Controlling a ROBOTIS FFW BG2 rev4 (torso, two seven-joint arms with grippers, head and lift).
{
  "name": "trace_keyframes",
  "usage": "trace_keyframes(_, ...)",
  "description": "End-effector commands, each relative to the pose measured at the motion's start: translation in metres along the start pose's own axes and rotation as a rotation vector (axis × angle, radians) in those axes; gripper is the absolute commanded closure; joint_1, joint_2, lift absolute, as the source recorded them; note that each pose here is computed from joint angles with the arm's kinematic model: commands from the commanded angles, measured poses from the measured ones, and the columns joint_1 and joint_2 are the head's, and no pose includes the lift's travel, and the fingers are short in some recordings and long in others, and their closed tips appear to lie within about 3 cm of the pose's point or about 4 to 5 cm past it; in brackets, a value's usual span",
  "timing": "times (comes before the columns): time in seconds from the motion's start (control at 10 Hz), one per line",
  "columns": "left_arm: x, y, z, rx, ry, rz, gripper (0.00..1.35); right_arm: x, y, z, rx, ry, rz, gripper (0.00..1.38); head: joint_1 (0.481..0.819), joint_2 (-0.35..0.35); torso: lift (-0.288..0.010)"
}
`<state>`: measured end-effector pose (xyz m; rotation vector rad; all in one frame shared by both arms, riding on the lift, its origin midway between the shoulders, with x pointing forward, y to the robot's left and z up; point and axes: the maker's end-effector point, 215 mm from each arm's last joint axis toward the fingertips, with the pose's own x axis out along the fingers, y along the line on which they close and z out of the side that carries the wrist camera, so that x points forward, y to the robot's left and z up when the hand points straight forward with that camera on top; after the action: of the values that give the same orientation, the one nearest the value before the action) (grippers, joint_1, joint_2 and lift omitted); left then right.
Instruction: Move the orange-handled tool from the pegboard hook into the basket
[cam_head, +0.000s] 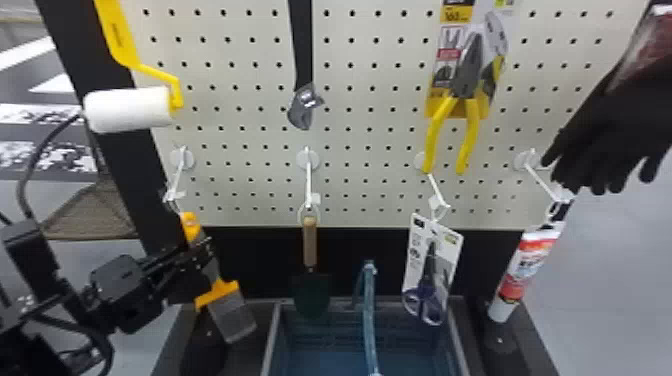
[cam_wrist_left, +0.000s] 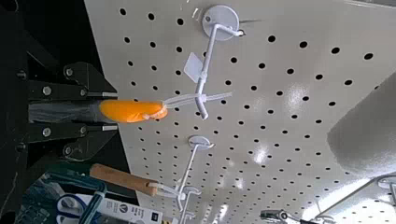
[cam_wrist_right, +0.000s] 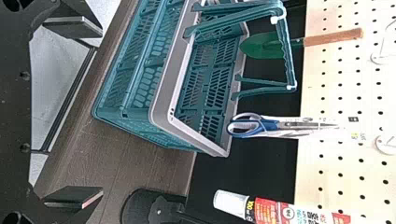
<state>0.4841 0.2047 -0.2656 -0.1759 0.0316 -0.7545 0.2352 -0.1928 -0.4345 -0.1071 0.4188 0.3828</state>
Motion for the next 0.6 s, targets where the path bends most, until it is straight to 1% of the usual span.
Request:
trace_keyframes(0.0, 0.0003, 0.0001, 0.0007, 0.001, -0.001, 0.000, 1.21, 0.0000, 0.0000, -0.0001, -0.001, 0.001, 0.000, 0.11, 0.549, 0.000, -0.100)
trace_keyframes(0.5, -0.0012, 0.0015, -0.0004, 0.001, 0.003, 0.003, 1.21, -0.0001, 0.0002, -0.0017, 0.002, 0.003, 0.000, 0.11, 0.549, 0.000, -0.100)
